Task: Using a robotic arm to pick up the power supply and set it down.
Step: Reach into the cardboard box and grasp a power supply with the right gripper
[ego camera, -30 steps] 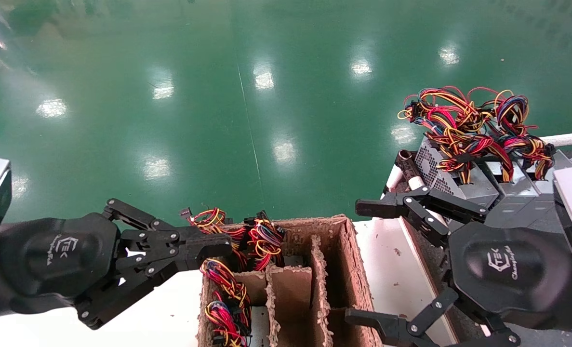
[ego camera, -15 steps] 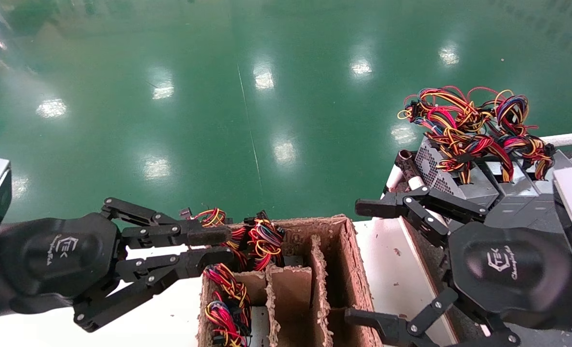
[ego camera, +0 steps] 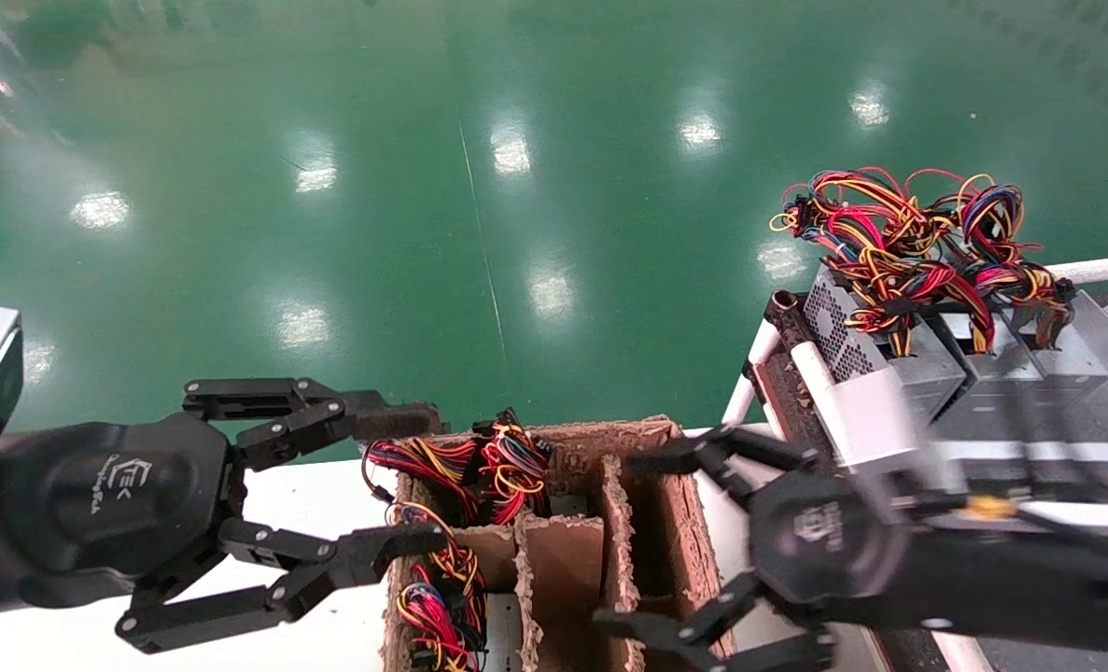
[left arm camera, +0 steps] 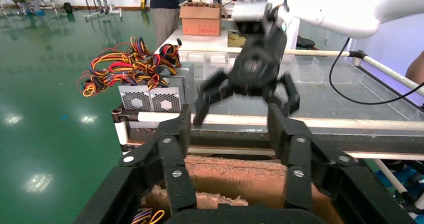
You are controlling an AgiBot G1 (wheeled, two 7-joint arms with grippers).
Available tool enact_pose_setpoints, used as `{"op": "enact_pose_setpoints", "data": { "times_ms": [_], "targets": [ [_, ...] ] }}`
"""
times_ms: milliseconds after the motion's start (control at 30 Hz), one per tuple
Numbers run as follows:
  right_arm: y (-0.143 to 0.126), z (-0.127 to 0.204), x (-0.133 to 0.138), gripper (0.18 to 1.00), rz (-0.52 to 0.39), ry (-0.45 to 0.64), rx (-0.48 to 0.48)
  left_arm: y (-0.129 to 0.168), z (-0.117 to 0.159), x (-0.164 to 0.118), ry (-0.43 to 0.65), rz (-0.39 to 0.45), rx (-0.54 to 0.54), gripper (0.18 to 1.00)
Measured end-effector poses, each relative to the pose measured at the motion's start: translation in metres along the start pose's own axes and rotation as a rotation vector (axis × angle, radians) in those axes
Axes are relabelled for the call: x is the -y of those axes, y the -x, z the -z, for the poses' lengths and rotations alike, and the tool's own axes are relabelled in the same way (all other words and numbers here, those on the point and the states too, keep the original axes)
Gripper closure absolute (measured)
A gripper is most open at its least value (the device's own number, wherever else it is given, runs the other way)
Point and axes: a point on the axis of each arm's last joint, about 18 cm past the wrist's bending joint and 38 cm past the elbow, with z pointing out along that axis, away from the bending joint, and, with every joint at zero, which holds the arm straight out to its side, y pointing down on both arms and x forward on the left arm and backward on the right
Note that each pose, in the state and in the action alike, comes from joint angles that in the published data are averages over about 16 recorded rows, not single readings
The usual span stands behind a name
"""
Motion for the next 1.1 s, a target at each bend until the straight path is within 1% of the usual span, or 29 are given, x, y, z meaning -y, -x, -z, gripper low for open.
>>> {"op": "enact_pose_setpoints", "data": {
  "times_ms": [133,267,467,667,867,1000,1100],
  "targets": [
    [-0.004,-0.023,-0.014,0.178,-0.038,0.048,0.028,0.000,0.000,0.000,0.000,0.000,0.000,0.600],
    [-0.006,-0.047,-0.026,0.178,-0.070,0.093,0.063,0.000,0.000,0.000,0.000,0.000,0.000,0.492],
    [-0.004,-0.081,-0.042,0.178,-0.100,0.145,0.117,0.000,0.000,0.000,0.000,0.000,0.000,0.367],
    [-0.002,-0.106,-0.053,0.184,-0.122,0.174,0.150,0.000,0.000,0.000,0.000,0.000,0.000,0.273],
    [-0.002,-0.125,-0.060,0.206,-0.136,0.187,0.158,0.000,0.000,0.000,0.000,0.000,0.000,0.217],
    [-0.003,-0.136,-0.063,0.232,-0.139,0.191,0.152,0.000,0.000,0.000,0.000,0.000,0.000,0.199],
    [-0.004,-0.142,-0.065,0.269,-0.137,0.192,0.146,0.000,0.000,0.000,0.000,0.000,0.000,0.189]
  ]
}}
